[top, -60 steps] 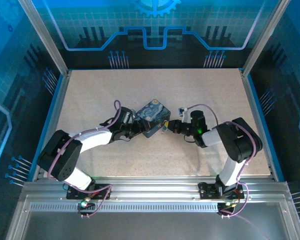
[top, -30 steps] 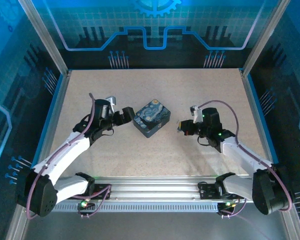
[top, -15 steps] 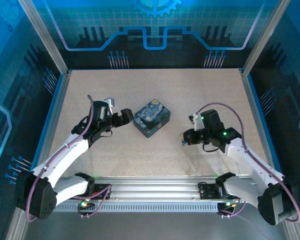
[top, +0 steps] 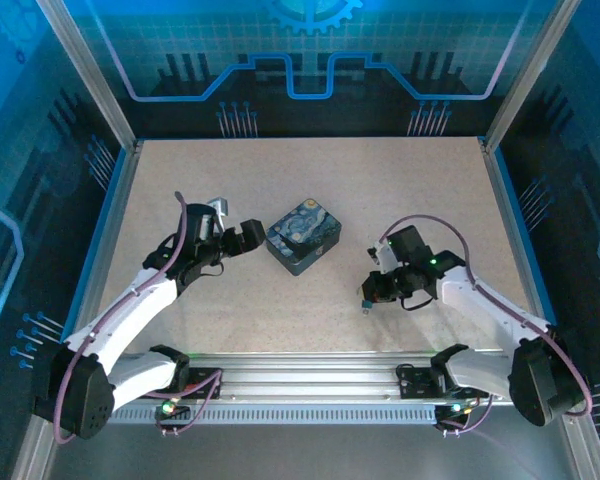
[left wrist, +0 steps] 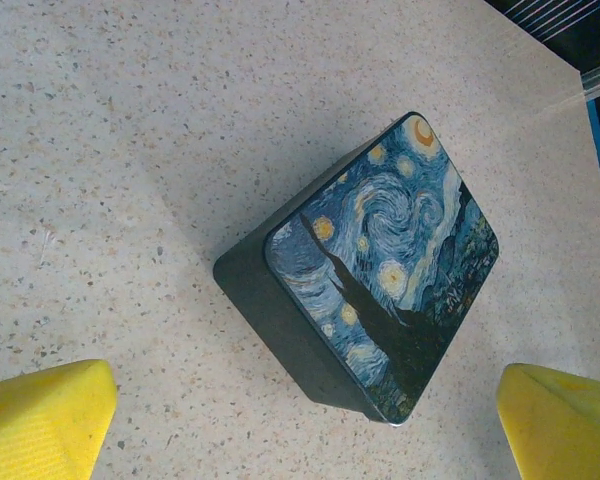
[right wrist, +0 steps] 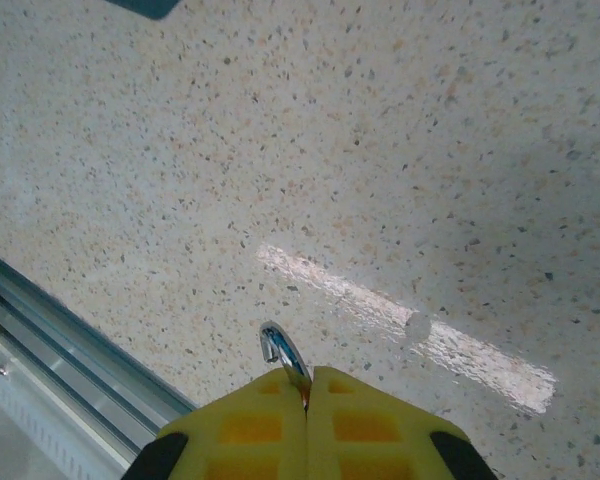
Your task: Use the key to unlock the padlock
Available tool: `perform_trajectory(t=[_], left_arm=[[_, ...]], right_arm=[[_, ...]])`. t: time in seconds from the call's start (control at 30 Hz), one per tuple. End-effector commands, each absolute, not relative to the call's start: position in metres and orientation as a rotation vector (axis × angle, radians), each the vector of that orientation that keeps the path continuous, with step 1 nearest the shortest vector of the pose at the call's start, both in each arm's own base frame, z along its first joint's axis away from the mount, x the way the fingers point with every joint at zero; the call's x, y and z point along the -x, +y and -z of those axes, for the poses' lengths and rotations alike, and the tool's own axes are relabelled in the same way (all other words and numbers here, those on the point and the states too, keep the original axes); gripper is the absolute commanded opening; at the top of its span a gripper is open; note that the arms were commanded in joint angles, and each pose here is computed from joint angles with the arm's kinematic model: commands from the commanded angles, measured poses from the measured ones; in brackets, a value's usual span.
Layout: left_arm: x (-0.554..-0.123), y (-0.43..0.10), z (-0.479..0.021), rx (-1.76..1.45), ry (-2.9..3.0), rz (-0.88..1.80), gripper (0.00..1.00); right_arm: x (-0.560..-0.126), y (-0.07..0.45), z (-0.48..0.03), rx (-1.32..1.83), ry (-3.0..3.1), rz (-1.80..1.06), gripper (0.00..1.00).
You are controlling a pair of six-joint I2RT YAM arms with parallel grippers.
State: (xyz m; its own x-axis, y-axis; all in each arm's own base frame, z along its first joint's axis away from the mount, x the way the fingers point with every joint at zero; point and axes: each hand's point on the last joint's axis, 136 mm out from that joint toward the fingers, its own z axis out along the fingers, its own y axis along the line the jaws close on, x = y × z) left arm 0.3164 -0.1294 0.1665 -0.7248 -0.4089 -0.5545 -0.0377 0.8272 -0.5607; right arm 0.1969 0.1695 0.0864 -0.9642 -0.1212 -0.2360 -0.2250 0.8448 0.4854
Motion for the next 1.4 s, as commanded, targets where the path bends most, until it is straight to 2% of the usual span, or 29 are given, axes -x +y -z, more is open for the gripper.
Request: perform_trajectory(t=[0.0, 0.8, 1.37], left_arm=[[-0.313, -0.128, -0.168, 0.320, 2.297, 0.712, 0.99], [-0.314, -0.128, -0.157, 0.343, 2.328, 0.705, 0.99], [-0.314, -0.128, -0.157, 0.349, 2.335, 0.704, 0.99]], right_arm=[[-0.192, 0.180, -0.082, 0.322, 2.837, -0.839, 0.04], [-0.204, 0.203, -0.026, 0.321, 2.938, -0.936, 0.05], [-0.206, 0.202, -0.007, 0.287, 2.975, -0.915, 0.17]])
